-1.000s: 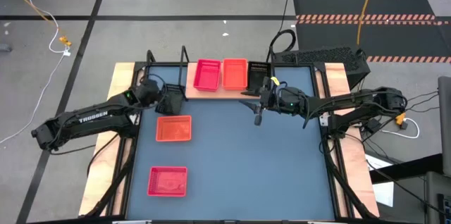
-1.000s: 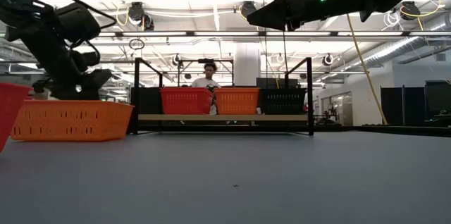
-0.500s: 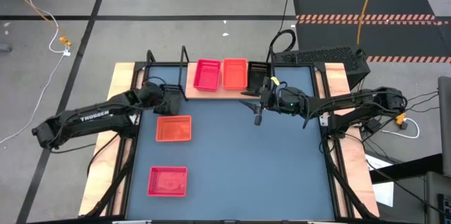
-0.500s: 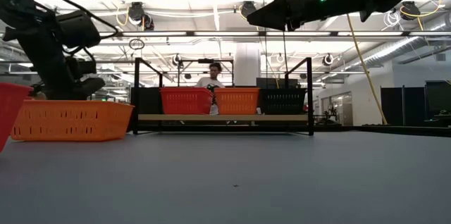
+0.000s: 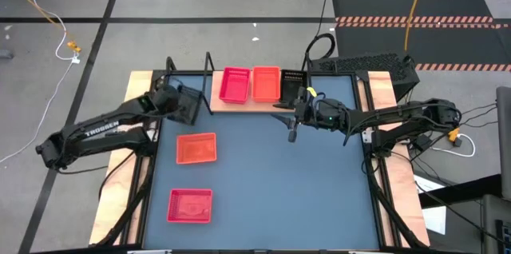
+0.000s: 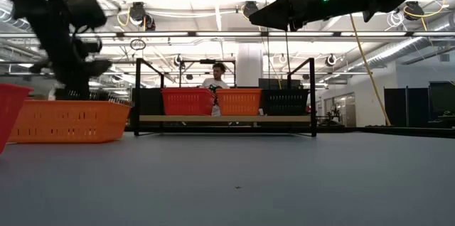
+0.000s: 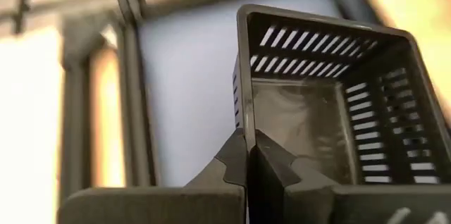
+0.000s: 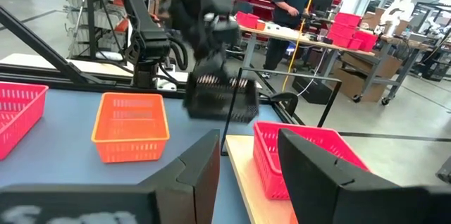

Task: Stack baskets on shelf by color
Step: Stack the black bin on the black bin on the shelf

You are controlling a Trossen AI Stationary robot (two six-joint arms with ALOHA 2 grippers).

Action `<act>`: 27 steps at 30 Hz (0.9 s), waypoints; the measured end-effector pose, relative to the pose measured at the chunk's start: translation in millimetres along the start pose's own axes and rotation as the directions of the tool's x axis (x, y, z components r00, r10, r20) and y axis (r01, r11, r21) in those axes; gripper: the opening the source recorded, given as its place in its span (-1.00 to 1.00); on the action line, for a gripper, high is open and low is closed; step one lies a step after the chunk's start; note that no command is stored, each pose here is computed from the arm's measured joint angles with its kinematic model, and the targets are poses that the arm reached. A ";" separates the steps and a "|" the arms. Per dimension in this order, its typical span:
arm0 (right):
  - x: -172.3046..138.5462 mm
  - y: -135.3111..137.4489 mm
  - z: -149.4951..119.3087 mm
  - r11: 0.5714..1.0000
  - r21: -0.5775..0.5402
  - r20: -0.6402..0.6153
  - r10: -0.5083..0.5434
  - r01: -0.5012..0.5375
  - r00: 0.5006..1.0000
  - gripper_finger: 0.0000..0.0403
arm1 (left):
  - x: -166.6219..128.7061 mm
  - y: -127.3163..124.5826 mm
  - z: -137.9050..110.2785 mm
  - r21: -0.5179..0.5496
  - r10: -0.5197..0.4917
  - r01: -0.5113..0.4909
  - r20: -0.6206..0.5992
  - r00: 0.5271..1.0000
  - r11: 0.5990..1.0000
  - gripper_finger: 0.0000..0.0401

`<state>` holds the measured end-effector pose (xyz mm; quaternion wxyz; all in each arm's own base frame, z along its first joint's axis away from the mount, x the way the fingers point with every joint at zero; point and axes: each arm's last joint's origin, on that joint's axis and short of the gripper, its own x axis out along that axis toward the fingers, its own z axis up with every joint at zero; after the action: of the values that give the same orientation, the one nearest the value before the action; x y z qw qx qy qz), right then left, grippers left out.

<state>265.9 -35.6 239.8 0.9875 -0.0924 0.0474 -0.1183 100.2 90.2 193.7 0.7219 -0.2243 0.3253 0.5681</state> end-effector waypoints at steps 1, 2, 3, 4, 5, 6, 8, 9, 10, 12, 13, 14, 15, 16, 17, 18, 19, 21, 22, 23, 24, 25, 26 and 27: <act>-0.1 0.5 0.0 1.000 0.000 -0.001 0.002 -0.002 1.000 -0.31 | -7.3 -0.6 8.2 0.001 0.009 -0.009 0.023 1.000 1.000 -0.96; -0.1 0.8 -0.2 1.000 -0.002 -0.003 0.003 -0.003 1.000 -0.31 | -14.5 -1.1 15.8 0.004 0.018 -0.019 0.048 0.999 1.000 -0.97; -0.1 1.0 -0.4 1.000 -0.006 -0.005 0.004 -0.004 1.000 -0.31 | -21.9 -1.8 22.9 0.017 0.020 -0.022 0.067 0.998 1.000 -0.97; -0.1 1.1 -0.7 1.000 -0.008 -0.008 0.005 -0.005 1.000 -0.31 | -29.3 -2.4 29.6 0.033 0.018 -0.021 0.086 0.996 0.999 -0.97; -0.1 1.3 -1.3 1.000 -0.010 -0.014 0.006 -0.007 1.000 -0.31 | -36.7 -3.0 36.2 0.047 0.016 -0.021 0.107 0.994 0.999 -0.97; -0.1 1.4 -1.9 1.000 -0.011 -0.020 0.008 -0.008 1.000 -0.31 | -44.6 -3.7 43.3 0.067 0.010 -0.019 0.133 0.991 0.998 -0.97; -0.2 1.5 -2.7 1.000 -0.015 -0.029 0.010 -0.010 1.000 -0.31 | -58.8 -5.0 55.2 0.124 -0.011 -0.011 0.177 0.984 0.992 -0.97; -0.2 1.6 -2.9 1.000 -0.017 -0.031 0.010 -0.010 0.999 -0.31 | -65.0 -5.7 59.9 0.160 -0.025 -0.007 0.195 0.981 0.987 -0.97; -0.2 1.6 -2.9 1.000 -0.019 -0.031 0.010 -0.010 0.999 -0.31 | -70.3 -6.5 63.3 0.210 -0.040 -0.005 0.207 0.978 0.978 -0.97; -0.2 1.7 -3.6 1.000 -0.024 -0.038 0.011 -0.012 0.999 -0.31 | -81.1 -8.8 69.7 0.305 -0.085 0.012 0.229 0.970 0.952 -0.98; -0.2 1.9 -3.9 0.999 -0.032 -0.041 0.017 -0.018 0.999 -0.31 | -85.5 -9.9 71.7 0.347 -0.108 0.021 0.235 0.966 0.938 -0.98; -0.2 2.5 -4.0 0.998 -0.045 -0.039 0.039 -0.041 0.998 -0.31 | -89.7 -10.9 73.1 0.387 -0.129 0.029 0.237 0.963 0.921 -0.98; -0.3 3.5 -3.6 0.996 -0.057 -0.030 0.074 -0.075 0.997 -0.31 | -94.1 -11.6 74.3 0.421 -0.148 0.036 0.236 0.960 0.906 -0.97; -0.4 4.7 -2.9 0.990 -0.068 -0.016 0.119 -0.120 0.993 -0.31 | -98.4 -12.2 75.2 0.445 -0.167 0.048 0.234 0.958 0.894 -0.97; -0.5 6.1 -1.6 0.983 -0.073 0.004 0.167 -0.167 0.986 -0.31 | -102.8 -12.6 75.9 0.460 -0.184 0.060 0.229 0.956 0.886 -0.97; -0.8 7.2 0.0 0.975 -0.076 0.027 0.212 -0.210 0.977 -0.31 | -107.0 -12.9 76.3 0.474 -0.201 0.074 0.223 0.954 0.878 -0.97; -1.1 8.5 1.8 0.965 -0.079 0.050 0.254 -0.250 0.966 -0.31 | -111.1 -13.2 76.0 0.491 -0.224 0.095 0.209 0.952 0.866 -0.98; -1.6 9.8 4.7 0.950 -0.086 0.087 0.308 -0.301 0.947 -0.31 | -119.1 -15.5 75.2 0.529 -0.294 0.160 0.179 0.939 0.833 -0.98; -1.8 10.1 5.6 0.944 -0.090 0.099 0.326 -0.318 0.940 -0.31 | -123.6 -18.4 75.4 0.540 -0.356 0.218 0.164 0.920 0.813 -0.98; -2.0 10.4 6.5 0.939 -0.099 0.110 0.341 -0.331 0.934 -0.31 | -127.5 -20.7 74.8 0.568 -0.401 0.254 0.150 0.904 0.783 -0.97; -2.2 10.9 7.3 0.935 -0.114 0.118 0.348 -0.336 0.930 -0.31 | -129.3 -22.6 71.8 0.596 -0.441 0.294 0.113 0.891 0.747 -0.97; -2.4 11.7 7.6 0.933 -0.129 0.120 0.351 -0.336 0.929 -0.31 | -131.5 -25.1 68.3 0.626 -0.489 0.345 0.068 0.869 0.699 -0.97; -2.5 12.4 7.9 0.931 -0.149 0.121 0.353 -0.334 0.928 -0.31 | -133.7 -27.5 66.5 0.648 -0.518 0.367 0.050 0.854 0.668 -0.97; -2.6 13.5 7.9 0.927 -0.168 0.121 0.356 -0.335 0.927 -0.31 | -136.6 -30.2 64.5 0.663 -0.555 0.400 0.029 0.831 0.633 -0.98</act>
<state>267.3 -20.7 245.1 0.9844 -0.1622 -0.0024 0.0688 123.7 35.1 335.6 0.9112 0.0205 0.3385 0.2337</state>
